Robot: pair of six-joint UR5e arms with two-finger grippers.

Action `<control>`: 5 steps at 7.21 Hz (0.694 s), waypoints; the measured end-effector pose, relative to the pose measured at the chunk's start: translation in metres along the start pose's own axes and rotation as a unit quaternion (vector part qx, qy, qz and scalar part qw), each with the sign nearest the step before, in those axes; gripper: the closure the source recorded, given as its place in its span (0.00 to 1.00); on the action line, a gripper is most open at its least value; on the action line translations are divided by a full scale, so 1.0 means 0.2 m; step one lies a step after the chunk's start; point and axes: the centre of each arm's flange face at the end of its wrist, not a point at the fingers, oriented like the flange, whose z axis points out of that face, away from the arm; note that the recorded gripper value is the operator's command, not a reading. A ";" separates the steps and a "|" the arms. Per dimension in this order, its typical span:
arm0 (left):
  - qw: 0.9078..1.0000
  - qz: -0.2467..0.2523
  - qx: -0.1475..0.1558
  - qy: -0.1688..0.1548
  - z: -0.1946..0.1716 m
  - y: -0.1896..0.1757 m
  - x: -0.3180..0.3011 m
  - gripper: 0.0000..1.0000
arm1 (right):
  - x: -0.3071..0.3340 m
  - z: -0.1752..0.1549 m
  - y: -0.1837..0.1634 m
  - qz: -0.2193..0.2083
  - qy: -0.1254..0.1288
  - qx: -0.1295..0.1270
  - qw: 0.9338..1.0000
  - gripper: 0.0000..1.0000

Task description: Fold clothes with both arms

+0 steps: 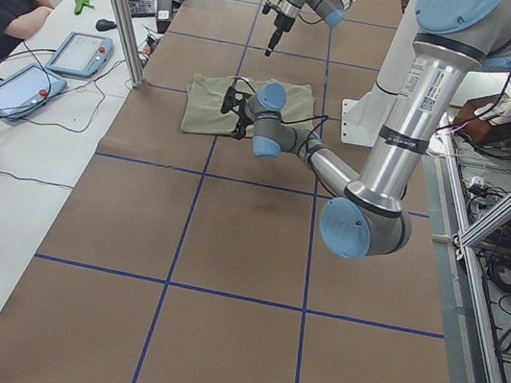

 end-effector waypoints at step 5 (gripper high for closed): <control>0.971 -0.237 0.019 0.017 0.01 1.01 0.23 0.10 | 0.07 -0.05 0.29 0.097 -0.034 0.038 0.994 0.00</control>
